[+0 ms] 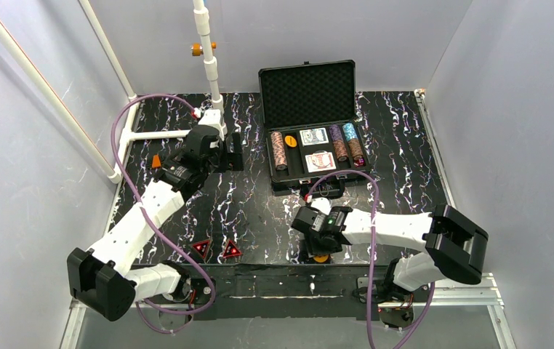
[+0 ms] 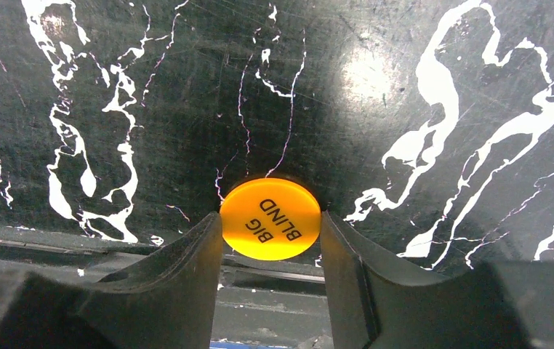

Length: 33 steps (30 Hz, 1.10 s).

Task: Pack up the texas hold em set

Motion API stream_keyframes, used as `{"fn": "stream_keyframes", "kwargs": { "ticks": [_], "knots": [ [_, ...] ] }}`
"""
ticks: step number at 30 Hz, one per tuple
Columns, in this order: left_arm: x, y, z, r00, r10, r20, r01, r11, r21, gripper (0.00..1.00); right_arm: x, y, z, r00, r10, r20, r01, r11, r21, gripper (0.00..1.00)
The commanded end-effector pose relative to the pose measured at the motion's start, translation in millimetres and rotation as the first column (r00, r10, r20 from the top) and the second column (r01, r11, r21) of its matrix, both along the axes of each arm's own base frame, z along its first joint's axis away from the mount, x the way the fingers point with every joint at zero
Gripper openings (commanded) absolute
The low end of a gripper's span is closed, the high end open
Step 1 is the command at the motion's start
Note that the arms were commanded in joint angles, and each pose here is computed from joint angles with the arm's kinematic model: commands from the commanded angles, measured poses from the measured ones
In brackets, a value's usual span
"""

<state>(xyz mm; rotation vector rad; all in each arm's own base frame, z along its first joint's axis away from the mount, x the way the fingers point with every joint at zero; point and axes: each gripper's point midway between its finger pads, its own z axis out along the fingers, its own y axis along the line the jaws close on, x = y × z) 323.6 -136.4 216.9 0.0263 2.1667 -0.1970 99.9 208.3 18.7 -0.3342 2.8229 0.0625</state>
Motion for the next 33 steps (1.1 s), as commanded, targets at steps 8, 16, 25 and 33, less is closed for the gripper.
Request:
{"fn": "stream_keyframes", "kwargs": {
  "ticks": [8, 16, 25, 33],
  "knots": [
    [-36, -9, -2, 0.99, -0.103, -0.091, 0.097, 0.993, -0.069, 0.98, 13, 9, 21, 0.997, 0.028, 0.067, -0.027, 1.0, -0.003, 0.15],
    [-66, -18, -10, 0.967, -0.176, -0.182, 0.15, 0.977, -0.149, 0.98, 25, 25, 41, 0.99, 0.062, 0.129, -0.07, 0.996, 0.057, 0.15],
    [-93, -10, -13, 0.953, -0.201, -0.229, 0.171, 0.975, -0.145, 0.98, 38, 38, 62, 0.979, 0.096, 0.181, -0.107, 0.993, 0.052, 0.15],
    [-126, 13, -20, 0.954, -0.179, -0.239, 0.153, 0.98, -0.123, 0.99, 53, 64, 86, 0.968, 0.118, 0.223, -0.141, 0.986, 0.086, 0.15]
  ]
}}
